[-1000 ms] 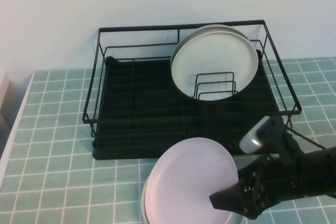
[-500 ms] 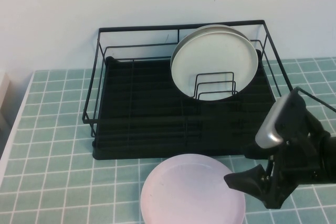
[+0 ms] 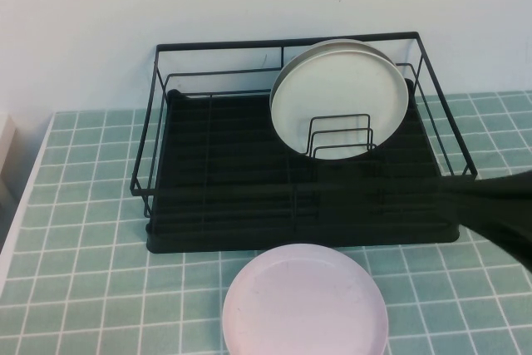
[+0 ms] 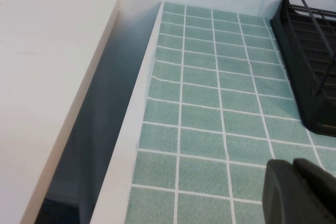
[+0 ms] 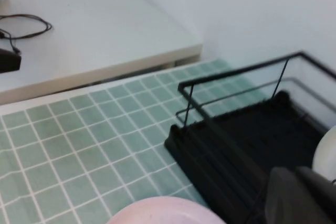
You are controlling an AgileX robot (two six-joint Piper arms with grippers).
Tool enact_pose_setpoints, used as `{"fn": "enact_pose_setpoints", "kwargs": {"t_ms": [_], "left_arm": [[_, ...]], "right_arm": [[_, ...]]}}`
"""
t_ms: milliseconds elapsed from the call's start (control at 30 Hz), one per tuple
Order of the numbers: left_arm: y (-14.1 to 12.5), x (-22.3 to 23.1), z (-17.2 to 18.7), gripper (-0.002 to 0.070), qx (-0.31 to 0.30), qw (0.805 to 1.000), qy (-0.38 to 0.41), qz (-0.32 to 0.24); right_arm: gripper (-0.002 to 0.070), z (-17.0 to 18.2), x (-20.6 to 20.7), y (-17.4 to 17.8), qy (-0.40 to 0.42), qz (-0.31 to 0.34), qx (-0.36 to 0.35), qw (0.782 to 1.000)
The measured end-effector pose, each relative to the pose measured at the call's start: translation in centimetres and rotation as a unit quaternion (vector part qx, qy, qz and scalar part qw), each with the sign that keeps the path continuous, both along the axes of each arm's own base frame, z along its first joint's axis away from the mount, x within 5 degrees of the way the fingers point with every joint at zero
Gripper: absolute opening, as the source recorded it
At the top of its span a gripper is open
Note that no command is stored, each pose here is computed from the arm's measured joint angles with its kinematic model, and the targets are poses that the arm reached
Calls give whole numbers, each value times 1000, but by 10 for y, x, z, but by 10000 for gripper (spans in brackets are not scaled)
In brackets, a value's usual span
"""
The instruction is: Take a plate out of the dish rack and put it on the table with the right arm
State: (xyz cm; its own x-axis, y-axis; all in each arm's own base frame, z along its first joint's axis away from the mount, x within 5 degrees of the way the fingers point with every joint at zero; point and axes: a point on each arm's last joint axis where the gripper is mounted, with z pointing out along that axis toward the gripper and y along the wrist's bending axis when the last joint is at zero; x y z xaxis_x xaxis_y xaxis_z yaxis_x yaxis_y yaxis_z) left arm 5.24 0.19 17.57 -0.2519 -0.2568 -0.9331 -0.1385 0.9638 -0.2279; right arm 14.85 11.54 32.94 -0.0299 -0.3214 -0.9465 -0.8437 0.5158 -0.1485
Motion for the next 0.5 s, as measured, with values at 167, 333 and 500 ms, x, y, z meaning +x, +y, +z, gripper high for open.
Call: {"fn": "enact_pose_setpoints", "kwargs": {"t_ms": [167, 333, 500], "left_arm": [[0, 0, 0, -4, 0, 1000, 0, 0], [0, 0, 0, -4, 0, 1000, 0, 0], [0, 0, 0, -4, 0, 1000, 0, 0]], "right_arm": [[4, 6, -27, -15, -65, -10, -12, 998], [1, 1, -56, -32, -127, -27, -30, 991], [0, -8, -74, -50, -180, -83, -16, 980]]}}
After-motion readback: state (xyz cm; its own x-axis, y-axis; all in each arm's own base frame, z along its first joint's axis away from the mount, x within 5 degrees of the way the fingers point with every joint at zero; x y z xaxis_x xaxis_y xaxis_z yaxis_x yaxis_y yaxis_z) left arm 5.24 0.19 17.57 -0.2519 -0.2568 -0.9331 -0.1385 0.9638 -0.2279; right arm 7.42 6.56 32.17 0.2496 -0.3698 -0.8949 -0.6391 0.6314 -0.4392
